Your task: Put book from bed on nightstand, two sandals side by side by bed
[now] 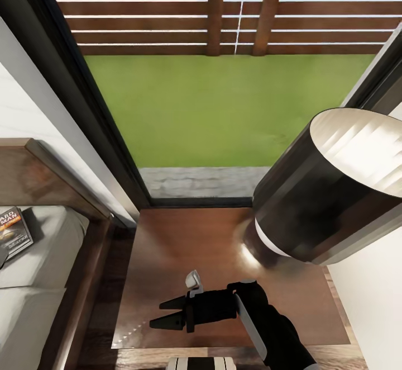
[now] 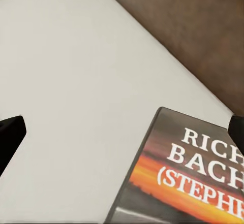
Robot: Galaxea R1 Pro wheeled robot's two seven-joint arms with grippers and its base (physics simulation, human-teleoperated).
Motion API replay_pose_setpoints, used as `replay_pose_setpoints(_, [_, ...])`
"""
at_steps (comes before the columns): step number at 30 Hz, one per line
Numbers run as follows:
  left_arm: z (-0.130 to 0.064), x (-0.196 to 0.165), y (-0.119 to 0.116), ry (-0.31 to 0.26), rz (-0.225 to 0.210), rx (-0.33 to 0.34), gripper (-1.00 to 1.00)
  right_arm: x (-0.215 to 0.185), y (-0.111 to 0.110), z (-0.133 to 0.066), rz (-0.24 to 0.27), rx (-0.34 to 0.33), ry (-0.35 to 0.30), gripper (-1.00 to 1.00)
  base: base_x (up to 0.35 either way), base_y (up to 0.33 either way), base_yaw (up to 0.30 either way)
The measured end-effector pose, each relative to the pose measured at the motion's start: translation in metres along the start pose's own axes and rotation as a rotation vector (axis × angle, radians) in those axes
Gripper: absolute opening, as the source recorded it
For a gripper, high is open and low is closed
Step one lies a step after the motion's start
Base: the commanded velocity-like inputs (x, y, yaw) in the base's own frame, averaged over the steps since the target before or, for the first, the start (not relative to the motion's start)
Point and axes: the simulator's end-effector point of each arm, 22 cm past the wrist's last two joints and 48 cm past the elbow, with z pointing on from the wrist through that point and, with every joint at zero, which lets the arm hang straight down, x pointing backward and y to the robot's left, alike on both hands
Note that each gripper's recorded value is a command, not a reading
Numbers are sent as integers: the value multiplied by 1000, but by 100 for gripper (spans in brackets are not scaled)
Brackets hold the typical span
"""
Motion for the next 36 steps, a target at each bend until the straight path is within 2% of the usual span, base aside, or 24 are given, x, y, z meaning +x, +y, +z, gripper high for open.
replay_pose_setpoints(10, [-1,3,0,5,2,1,100,0,0,0,0,0,0,100,0,0,0])
replay_pose_setpoints(17, [2,20,2,9,2,2,100,6,-13,0,0,0,0,100,0,0,0])
replay_pose_setpoints(21, [1,22,2,13,4,2,100,6,-13,0,0,0,0,100,0,0,0])
replay_pose_setpoints(29, [1,34,10,36,21,-11,100,6,-13,0,0,0,0,100,0,0,0])
replay_pose_setpoints(36, [2,44,7,47,27,15,100,8,-17,1,0,0,0,100,0,0,0])
